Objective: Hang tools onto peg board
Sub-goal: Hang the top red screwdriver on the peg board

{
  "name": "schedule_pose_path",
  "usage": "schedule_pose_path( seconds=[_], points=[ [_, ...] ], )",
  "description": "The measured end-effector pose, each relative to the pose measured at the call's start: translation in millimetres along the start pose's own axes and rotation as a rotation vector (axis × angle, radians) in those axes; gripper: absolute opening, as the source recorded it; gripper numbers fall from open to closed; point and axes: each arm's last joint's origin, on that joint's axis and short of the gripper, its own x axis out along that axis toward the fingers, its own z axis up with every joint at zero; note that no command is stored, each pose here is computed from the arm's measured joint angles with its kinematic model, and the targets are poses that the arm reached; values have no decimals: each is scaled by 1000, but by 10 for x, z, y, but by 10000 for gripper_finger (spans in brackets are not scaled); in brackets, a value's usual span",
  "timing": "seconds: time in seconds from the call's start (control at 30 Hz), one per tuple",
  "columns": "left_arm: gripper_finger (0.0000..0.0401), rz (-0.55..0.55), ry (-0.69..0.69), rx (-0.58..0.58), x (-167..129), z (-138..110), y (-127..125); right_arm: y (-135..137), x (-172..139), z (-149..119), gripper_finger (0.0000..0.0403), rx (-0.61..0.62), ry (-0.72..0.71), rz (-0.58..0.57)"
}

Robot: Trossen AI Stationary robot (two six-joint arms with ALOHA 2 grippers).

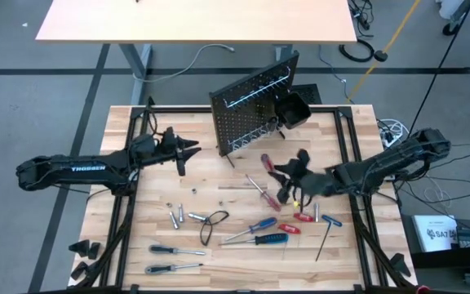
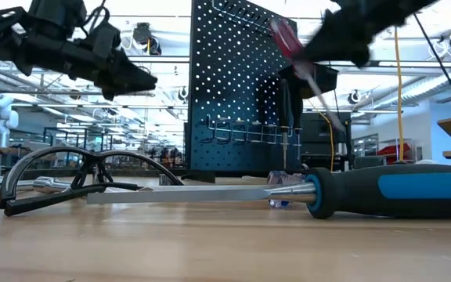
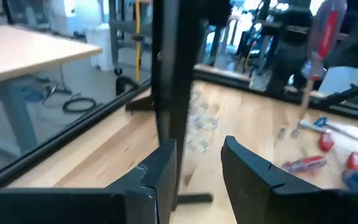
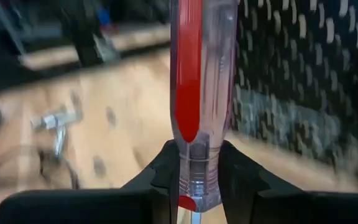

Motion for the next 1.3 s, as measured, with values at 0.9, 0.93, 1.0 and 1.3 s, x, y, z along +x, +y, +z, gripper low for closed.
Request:
schedule_pose_path(
  seconds=[0.9,0.93,1.0,1.3],
  points=[
    [129,-64,-122,97,-18,96,-234,-223,863,-236,69,-82,-553,-473],
    [129,-63,-122,97,-18,96,-234,-223,877,-249,69,-93,-547,-477],
    [129,-62,-121,97,-18,95,-233,-230,889,-229,69,-94,-551,-483],
    [129,-57,-121,100,-18,94,-232,-329,921,-173,69,-120,-551,-526]
  ],
)
